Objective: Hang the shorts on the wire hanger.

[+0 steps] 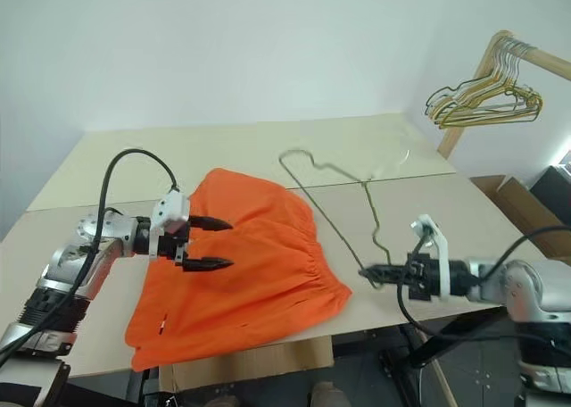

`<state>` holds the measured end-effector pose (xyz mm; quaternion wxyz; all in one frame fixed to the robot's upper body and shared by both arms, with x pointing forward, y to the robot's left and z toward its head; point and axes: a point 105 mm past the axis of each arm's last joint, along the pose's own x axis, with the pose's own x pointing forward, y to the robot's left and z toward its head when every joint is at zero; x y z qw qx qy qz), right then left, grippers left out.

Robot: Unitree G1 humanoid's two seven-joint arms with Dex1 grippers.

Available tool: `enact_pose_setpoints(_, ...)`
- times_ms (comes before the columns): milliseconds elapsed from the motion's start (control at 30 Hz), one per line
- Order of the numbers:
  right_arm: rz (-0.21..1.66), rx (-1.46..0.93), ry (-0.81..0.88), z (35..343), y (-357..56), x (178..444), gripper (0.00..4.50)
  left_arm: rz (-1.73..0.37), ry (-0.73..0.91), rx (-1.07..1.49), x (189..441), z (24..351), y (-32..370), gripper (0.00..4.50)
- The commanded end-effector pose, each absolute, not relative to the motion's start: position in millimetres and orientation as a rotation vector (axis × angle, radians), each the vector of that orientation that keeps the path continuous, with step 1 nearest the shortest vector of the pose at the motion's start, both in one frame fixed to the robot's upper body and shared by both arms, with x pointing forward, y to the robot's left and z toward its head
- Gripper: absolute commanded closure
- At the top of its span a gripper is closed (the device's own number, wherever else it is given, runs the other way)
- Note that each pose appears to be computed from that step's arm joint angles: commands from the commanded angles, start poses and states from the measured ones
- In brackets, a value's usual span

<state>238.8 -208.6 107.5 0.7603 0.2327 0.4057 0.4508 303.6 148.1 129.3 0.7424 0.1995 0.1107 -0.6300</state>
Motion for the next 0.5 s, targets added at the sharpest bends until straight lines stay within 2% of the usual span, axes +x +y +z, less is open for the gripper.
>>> enact_pose_setpoints(33, 1.0, 0.547, 0.946, 113, -219, 219, 4.5, -1.438, 0.211, 0.549, 297, 138, 145, 0.02)
enact_pose_setpoints(133, 0.929, 0.58, 1.094, 96, -239, 194, 4.5, -1.465, 0.222, 0.633, 293, 136, 146, 0.02)
enact_pose_setpoints(233, 0.903, 0.597, 1.136, 93, -247, 185, 4.5, -1.48, 0.226, 0.654, 292, 137, 147, 0.02)
enact_pose_setpoints(500, 0.848, 0.591, 1.199, 85, -256, 181, 4.5, -1.491, 0.228, 0.652, 290, 134, 143, 0.02)
